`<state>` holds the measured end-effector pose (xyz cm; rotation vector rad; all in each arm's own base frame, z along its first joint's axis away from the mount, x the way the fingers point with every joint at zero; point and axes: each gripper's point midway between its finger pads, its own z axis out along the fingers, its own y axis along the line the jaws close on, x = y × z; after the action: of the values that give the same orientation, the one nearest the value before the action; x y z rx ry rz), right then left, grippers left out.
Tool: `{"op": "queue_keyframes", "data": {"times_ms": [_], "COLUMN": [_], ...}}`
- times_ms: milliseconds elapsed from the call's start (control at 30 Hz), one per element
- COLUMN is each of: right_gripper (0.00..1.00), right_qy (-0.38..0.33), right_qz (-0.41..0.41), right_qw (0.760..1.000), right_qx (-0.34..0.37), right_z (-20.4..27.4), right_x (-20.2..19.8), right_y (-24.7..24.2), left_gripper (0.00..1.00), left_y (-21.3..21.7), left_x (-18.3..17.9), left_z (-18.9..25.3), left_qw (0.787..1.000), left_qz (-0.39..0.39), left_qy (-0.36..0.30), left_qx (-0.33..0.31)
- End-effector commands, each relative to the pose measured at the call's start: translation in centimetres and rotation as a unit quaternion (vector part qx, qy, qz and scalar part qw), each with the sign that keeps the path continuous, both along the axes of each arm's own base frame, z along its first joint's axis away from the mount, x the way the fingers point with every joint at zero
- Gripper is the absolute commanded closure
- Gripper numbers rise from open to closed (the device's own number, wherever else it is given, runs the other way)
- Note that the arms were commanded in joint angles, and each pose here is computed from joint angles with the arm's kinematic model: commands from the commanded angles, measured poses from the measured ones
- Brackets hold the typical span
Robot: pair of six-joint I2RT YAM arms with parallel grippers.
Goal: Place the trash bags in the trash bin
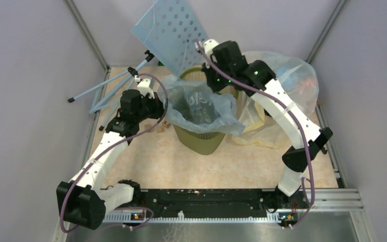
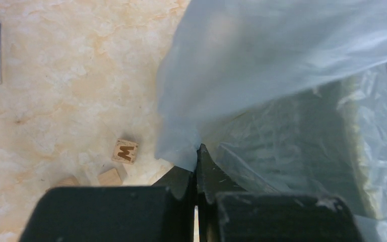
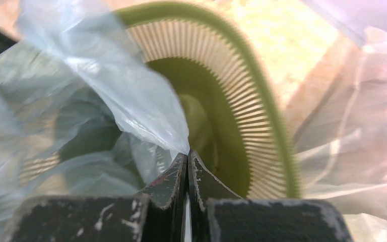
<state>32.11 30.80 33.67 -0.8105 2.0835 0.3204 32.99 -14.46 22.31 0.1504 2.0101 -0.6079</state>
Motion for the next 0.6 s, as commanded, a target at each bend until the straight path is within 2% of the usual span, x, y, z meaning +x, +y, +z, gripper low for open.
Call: {"op": "queue_keyframes", "data": {"times_ms": [0, 267, 567], "right_gripper": [1.0, 1.0, 1.0], "right_qy": [-0.018, -0.006, 0.003], "right_qz": [-0.015, -0.035, -0.06], "right_qw": [0.998, 0.995, 0.988], "right_qx": [0.058, 0.097, 0.143], "right_z": [3.0, 3.2, 1.8], "right_x": [3.8, 9.5, 13.9], "right_y": [-1.0, -2.8, -2.8], "left_gripper": [1.0, 1.0, 1.0], "left_y": [0.4, 0.8, 0.9], "left_x": [1.3, 2.2, 4.1], "left_z": [2.5, 3.0, 1.9], "left_qw": [0.999, 0.999, 0.999], "left_qz": [-0.004, -0.007, -0.031], "left_qy": [-0.035, -0.035, 0.007], "left_qx": [0.009, 0.002, -0.037]}}
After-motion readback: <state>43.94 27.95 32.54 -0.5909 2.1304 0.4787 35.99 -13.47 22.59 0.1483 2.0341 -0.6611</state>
